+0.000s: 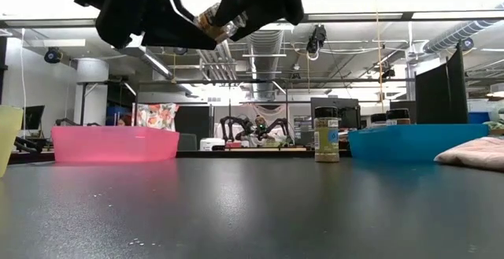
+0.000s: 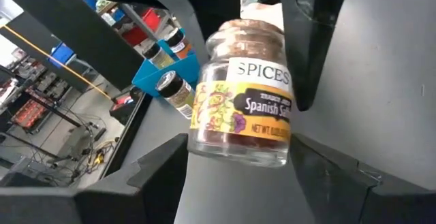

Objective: Sort spices by type
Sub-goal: Put the brown seasoning into the pink bin

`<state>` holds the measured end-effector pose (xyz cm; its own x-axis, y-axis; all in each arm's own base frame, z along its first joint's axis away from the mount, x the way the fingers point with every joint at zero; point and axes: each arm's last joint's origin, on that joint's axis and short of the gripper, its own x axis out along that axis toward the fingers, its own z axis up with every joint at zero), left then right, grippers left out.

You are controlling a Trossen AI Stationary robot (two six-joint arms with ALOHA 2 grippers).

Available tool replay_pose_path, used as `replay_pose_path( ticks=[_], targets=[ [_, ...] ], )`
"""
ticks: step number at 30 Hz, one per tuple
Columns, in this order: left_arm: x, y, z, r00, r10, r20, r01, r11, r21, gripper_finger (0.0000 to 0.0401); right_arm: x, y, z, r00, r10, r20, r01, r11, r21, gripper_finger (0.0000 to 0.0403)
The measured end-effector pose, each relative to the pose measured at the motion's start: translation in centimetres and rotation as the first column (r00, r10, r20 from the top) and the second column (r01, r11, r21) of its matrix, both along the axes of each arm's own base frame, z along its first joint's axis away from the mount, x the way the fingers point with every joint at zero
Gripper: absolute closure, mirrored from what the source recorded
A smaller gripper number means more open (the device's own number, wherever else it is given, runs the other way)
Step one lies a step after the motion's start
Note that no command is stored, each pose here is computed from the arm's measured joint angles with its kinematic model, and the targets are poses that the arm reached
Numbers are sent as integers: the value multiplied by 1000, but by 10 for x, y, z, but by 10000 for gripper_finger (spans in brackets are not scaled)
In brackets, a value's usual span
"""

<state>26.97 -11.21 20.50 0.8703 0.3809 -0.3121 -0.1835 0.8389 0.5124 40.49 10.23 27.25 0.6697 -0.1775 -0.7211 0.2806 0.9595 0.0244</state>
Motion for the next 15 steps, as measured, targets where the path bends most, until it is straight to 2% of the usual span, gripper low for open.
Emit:
replay_pose_path(
  ticks=[9, 15],
  targets=[
    [1, -1, 5, 999, -13, 29, 13, 1000, 14, 161, -1, -1, -1, 1000, -13, -18, 13, 1000, 5, 234],
    [3, 1, 5, 999, -46, 26, 46, 999, -4, 180, -1, -1, -1, 1000, -10, -10, 10, 1000, 6, 234]
  ],
)
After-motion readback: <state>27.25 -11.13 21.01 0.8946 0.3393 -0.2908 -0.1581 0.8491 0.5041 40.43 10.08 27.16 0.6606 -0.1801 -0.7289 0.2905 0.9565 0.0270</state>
